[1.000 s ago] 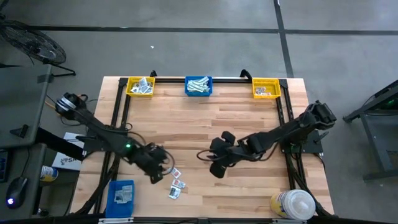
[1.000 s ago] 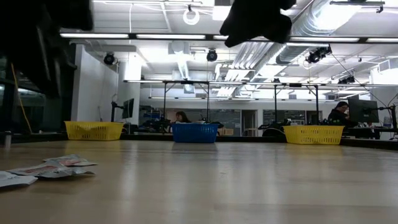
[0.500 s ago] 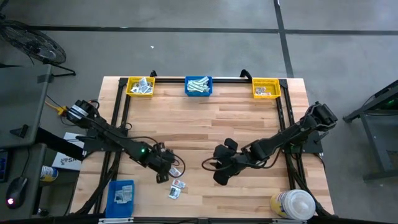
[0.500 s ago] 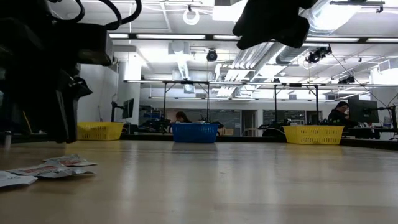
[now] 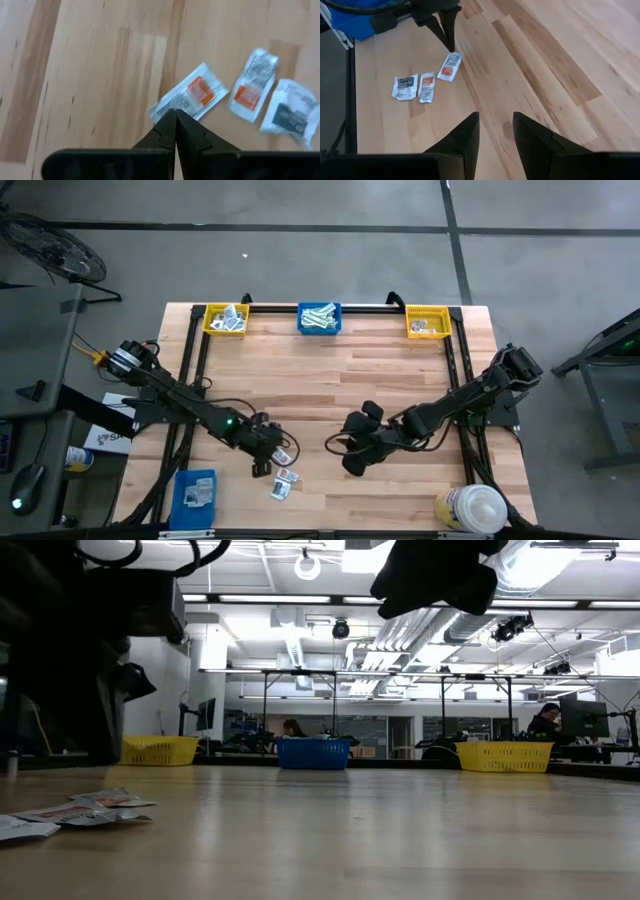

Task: Pick & Place First Aid Supplies
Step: Put the orange ointment pack into the right yellow bin

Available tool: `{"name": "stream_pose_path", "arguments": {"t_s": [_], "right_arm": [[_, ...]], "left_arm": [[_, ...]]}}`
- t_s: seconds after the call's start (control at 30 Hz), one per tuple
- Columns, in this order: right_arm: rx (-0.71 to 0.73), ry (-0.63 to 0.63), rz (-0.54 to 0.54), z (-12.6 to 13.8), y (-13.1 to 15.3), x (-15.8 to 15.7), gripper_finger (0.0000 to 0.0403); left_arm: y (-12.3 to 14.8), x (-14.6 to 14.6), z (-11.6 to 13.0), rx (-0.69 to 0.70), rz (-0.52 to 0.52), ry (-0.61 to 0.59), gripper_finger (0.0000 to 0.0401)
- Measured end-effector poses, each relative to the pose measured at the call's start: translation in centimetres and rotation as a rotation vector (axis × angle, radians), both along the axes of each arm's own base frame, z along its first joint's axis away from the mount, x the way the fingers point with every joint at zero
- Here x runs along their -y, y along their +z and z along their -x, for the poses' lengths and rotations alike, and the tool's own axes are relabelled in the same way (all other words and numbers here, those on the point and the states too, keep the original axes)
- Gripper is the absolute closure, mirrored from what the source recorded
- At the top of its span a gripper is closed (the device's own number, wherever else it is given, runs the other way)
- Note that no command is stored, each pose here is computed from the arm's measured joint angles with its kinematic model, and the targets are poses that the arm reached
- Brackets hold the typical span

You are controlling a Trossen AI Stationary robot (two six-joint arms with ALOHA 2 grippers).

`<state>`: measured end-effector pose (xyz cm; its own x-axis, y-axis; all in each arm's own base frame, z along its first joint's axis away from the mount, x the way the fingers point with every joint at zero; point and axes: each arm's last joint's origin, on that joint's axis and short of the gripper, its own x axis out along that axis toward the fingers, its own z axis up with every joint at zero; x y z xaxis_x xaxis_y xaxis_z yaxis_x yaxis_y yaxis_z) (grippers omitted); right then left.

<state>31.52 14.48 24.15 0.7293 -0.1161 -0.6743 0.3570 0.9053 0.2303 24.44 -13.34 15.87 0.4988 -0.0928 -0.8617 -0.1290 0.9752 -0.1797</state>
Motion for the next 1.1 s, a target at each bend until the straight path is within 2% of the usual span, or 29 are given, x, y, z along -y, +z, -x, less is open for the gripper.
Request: {"name": "stream_pose_path", "arguments": {"t_s": [0.23,0.47,0.67,0.97,1.1], "right_arm": [[0.005,-0.016,-0.007,0.0,0.0,0.0,0.029],[0.006,-0.018,-0.009,0.0,0.0,0.0,0.029],[0.006,-0.018,-0.009,0.0,0.0,0.0,0.029],[0.007,-0.016,-0.084,-0.1,-0.1,-0.3,0.029],[0.0,0.085,0.012,-0.8,-1.5,-1.4,0.029]], "left_arm": [[-0.7,-0.2,0.5,-0.031,0.015,0.005,0.04],[-0.8,-0.1,0.2,-0.005,0.012,0.014,0.0401],[-2.2,0.2,-0.2,-0.039,0.024,0.001,0.0401],[-4.5,0.5,-0.8,-0.094,0.022,0.1,0.0401],[-4.8,0.7,-1.2,-0.066,0.041,0.119,0.0401]]}}
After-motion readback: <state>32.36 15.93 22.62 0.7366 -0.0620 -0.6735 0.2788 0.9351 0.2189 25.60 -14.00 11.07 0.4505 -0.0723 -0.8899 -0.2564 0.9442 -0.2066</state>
